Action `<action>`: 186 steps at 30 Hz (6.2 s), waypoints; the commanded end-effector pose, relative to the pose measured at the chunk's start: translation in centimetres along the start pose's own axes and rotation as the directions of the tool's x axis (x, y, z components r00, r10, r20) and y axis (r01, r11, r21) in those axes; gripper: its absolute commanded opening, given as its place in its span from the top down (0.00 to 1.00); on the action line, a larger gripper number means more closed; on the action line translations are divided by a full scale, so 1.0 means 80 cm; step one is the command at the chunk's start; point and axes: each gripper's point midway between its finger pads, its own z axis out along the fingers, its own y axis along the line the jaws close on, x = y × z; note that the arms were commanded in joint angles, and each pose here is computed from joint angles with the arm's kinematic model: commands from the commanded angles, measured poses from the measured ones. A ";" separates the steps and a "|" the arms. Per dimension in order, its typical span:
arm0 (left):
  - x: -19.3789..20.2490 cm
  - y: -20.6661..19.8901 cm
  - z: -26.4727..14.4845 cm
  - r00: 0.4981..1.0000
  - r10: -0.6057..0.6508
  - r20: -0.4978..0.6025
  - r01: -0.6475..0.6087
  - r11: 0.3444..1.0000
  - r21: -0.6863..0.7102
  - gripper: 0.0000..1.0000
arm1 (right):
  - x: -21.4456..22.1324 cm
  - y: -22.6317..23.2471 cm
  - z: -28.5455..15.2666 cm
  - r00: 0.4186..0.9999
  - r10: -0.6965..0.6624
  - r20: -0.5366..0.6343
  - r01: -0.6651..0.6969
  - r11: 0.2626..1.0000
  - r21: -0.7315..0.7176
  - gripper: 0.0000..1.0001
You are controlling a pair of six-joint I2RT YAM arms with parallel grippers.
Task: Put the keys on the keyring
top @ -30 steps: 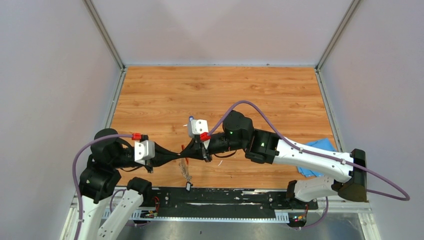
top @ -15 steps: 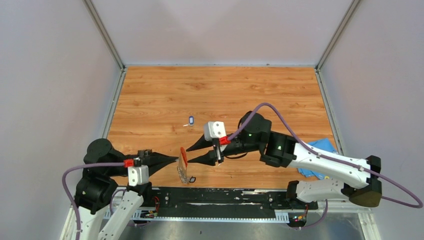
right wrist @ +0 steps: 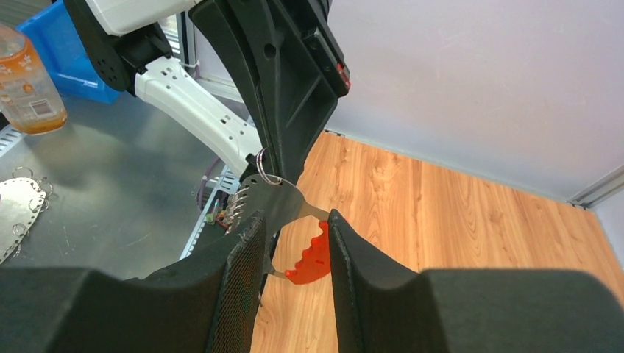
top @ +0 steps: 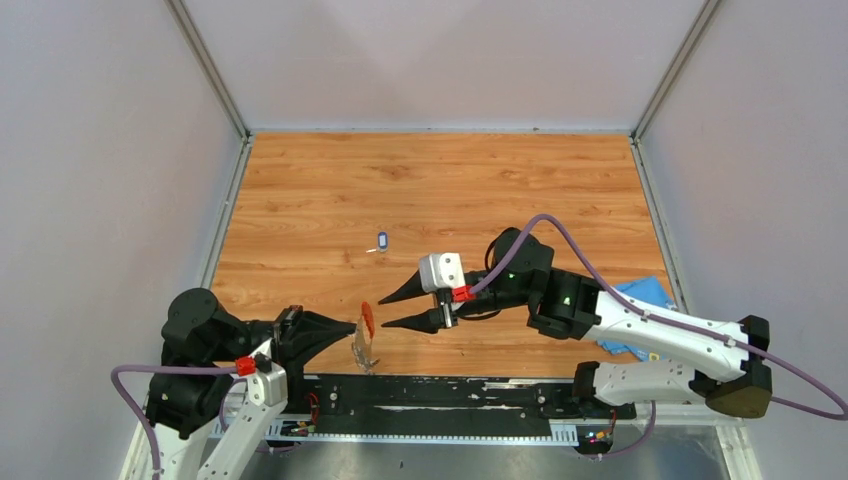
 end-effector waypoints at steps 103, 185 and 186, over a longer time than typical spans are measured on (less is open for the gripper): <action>0.131 0.017 -0.048 0.788 -0.474 -0.393 0.331 0.864 -0.379 1.00 | 0.444 -0.217 -0.026 0.740 0.480 -0.471 -0.212 0.831 0.515 1.00; 0.129 0.013 -0.036 0.793 -0.484 -0.371 0.378 0.867 -0.324 1.00 | 0.386 -0.028 -0.093 0.703 0.616 -0.355 -0.442 0.770 0.460 1.00; 0.129 0.013 -0.036 0.793 -0.484 -0.370 0.381 0.867 -0.321 1.00 | 0.381 -0.024 -0.093 0.700 0.620 -0.354 -0.452 0.768 0.453 1.00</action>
